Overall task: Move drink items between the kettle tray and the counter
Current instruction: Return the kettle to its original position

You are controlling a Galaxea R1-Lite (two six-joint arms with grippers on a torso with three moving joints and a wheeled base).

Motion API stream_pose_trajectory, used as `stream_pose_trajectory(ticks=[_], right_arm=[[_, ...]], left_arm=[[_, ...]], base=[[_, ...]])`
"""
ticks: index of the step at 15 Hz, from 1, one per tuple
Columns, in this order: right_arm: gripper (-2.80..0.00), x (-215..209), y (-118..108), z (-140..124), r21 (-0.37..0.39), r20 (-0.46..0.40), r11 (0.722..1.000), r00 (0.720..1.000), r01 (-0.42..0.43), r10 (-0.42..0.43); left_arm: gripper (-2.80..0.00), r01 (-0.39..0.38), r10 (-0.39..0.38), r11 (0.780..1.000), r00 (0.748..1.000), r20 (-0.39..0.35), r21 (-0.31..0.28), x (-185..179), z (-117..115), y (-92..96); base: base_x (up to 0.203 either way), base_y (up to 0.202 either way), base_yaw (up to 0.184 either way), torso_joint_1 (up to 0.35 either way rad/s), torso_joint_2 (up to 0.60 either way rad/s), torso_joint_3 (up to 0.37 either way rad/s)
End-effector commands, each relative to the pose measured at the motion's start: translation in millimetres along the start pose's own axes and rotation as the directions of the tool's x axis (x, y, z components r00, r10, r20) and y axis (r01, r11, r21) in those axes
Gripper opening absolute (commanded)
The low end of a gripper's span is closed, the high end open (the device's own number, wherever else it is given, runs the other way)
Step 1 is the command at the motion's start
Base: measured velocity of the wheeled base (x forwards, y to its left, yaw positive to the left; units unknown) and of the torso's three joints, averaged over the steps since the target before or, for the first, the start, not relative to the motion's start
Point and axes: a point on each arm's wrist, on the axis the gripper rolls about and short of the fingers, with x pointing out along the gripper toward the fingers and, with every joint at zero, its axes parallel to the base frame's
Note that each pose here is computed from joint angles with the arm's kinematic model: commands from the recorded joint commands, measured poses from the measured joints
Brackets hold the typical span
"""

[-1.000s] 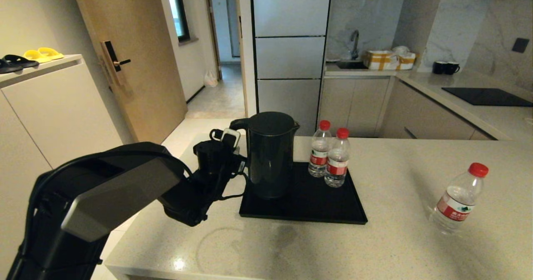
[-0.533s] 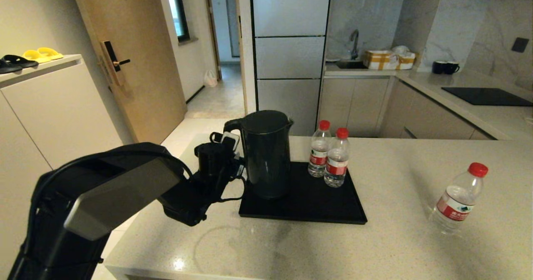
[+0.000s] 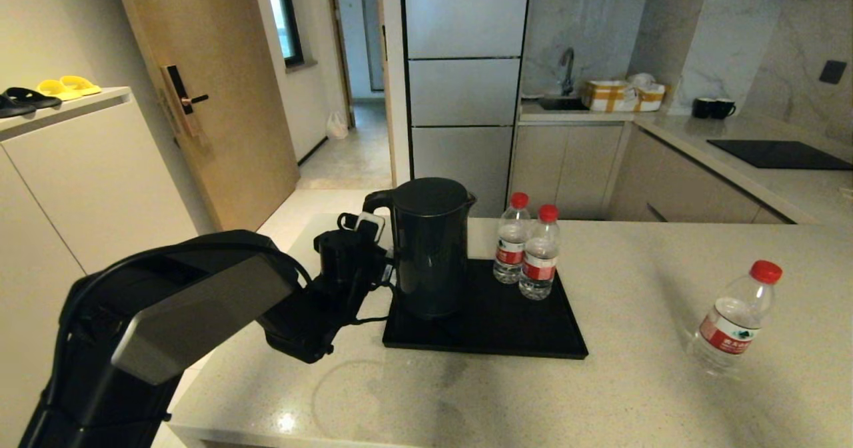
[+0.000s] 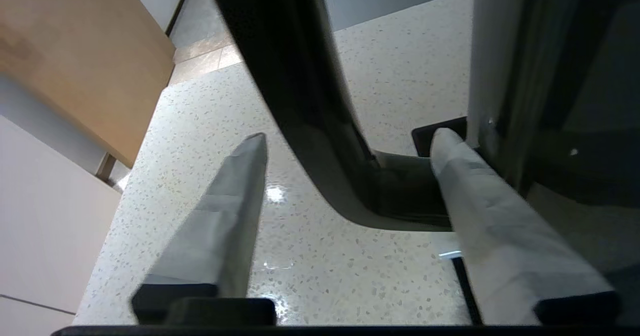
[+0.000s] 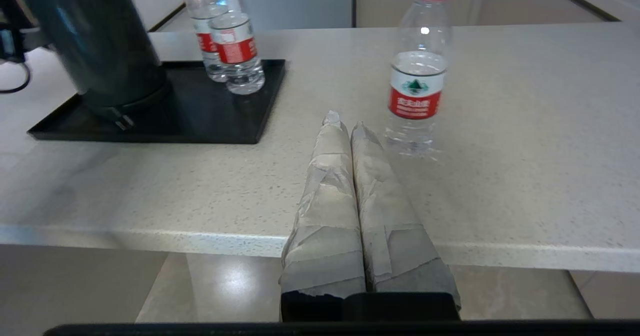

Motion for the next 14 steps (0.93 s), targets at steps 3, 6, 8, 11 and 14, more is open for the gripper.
stream_pose_trajectory(ticks=[3, 6, 8, 11, 14], right_arm=[[-2.8, 0.1, 0.0, -0.4, 0.0, -0.001, 1.0, 1.0, 0.0, 0.0], [-2.8, 0.1, 0.0, -0.4, 0.0, -0.001, 1.0, 1.0, 0.0, 0.0], [-2.8, 0.1, 0.0, -0.4, 0.0, -0.001, 1.0, 1.0, 0.0, 0.0], [-2.8, 0.1, 0.0, -0.4, 0.0, -0.001, 1.0, 1.0, 0.0, 0.0], [-2.8, 0.1, 0.0, -0.4, 0.0, -0.001, 1.0, 1.0, 0.0, 0.0]], left_arm=[[0.0, -0.012, 0.012, 1.0, 1.0, 0.024, -0.006, 0.3, 5.3, -0.5], [0.0, -0.009, 0.009, 1.0, 1.0, 0.023, -0.002, -2.0, 6.3, -3.1], [0.0, -0.007, 0.007, 1.0, 1.0, 0.022, 0.0, -2.6, 6.6, -3.6], [0.0, -0.014, 0.014, 1.0, 0.999, 0.03, -0.003, -3.2, 10.2, -2.3], [0.0, -0.037, 0.037, 0.999, 0.998, 0.051, -0.015, -5.4, 20.0, 1.4]], base=[[0.0, 0.0, 0.0, 0.0, 0.0, 0.0], [0.0, 0.0, 0.0, 0.0, 0.0, 0.0], [0.0, 0.0, 0.0, 0.0, 0.0, 0.0], [0.0, 0.0, 0.0, 0.0, 0.0, 0.0], [0.0, 0.0, 0.0, 0.0, 0.0, 0.0]])
